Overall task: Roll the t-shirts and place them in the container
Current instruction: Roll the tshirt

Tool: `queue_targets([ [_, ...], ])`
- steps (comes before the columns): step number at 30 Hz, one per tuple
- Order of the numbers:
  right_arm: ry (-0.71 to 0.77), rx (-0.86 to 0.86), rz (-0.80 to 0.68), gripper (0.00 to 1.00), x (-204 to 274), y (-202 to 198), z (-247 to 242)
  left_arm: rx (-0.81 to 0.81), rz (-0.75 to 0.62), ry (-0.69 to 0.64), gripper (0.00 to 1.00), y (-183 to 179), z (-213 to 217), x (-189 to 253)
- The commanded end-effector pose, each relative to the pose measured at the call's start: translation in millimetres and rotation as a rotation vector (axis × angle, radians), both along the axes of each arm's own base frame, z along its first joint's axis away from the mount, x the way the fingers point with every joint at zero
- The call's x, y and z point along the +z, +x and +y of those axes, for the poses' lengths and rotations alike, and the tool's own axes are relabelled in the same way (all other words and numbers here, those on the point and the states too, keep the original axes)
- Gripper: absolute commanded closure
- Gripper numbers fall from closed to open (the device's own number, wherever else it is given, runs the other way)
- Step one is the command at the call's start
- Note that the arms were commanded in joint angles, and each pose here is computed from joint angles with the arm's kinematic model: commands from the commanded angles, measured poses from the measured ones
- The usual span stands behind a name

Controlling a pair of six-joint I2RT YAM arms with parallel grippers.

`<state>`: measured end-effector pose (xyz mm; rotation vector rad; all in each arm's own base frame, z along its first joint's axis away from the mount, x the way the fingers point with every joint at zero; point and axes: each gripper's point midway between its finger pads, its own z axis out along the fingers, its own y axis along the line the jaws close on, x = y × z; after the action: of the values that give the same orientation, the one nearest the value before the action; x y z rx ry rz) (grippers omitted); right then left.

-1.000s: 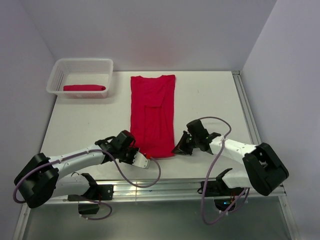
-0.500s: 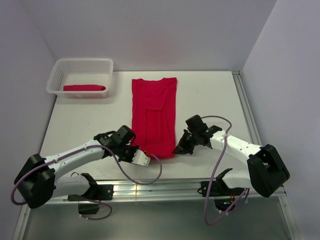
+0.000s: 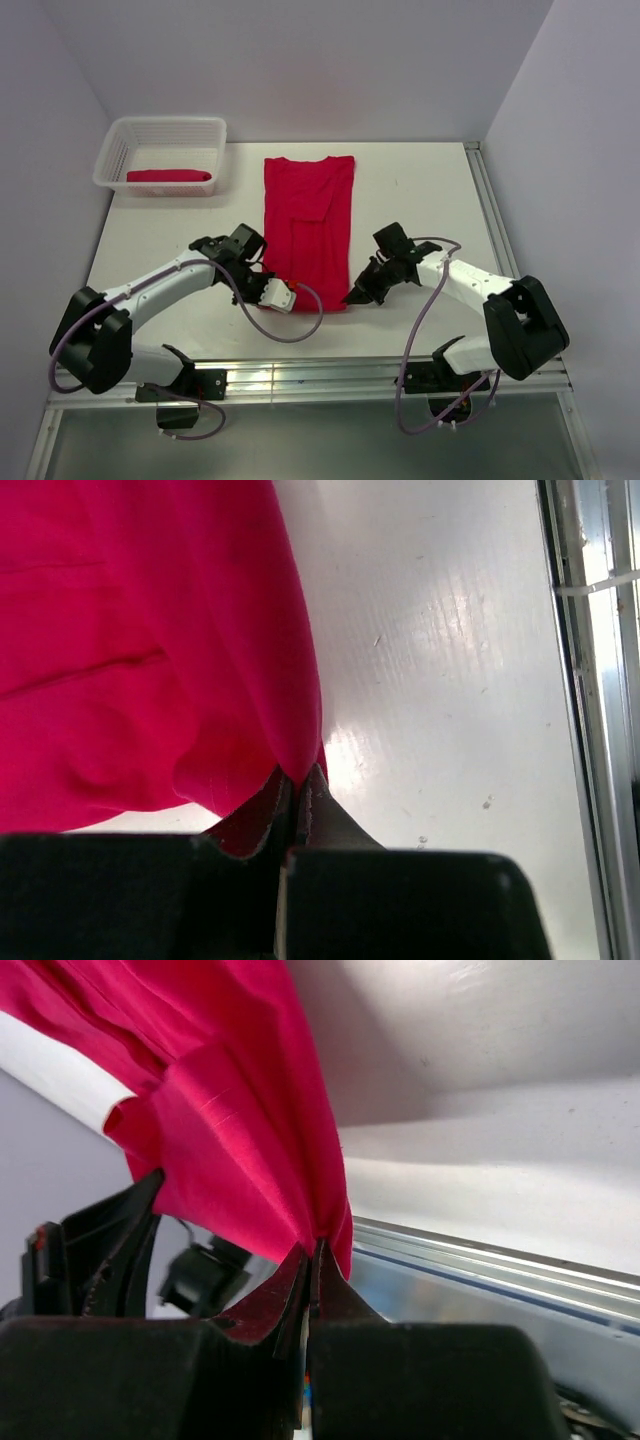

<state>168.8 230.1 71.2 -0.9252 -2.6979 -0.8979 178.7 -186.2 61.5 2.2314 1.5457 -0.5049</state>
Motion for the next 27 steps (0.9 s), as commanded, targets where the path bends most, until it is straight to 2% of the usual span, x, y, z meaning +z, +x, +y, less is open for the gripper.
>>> queue_targets([
  [1, 0.041, -0.085, 0.055, 1.00, 11.6, 9.0, -2.5, -0.066, 0.049, -0.033, 1.00, 2.6, -4.1, 10.5],
  [7, 0.032, -0.163, 0.190, 1.00, 10.2, 14.4, -5.2, -0.065, 0.105, -0.051, 1.00, 20.8, -9.9, 21.1],
  [14, 0.051, -0.286, 0.221, 1.00, 9.9, 34.0, -8.3, -0.066, 0.150, -0.034, 1.00, 33.1, -11.4, 15.1],
  [27, 0.027, -0.271, 0.284, 1.00, 1.2, 64.4, -6.3, -0.049, 0.160, -0.014, 1.00, 49.9, -9.4, 0.2],
])
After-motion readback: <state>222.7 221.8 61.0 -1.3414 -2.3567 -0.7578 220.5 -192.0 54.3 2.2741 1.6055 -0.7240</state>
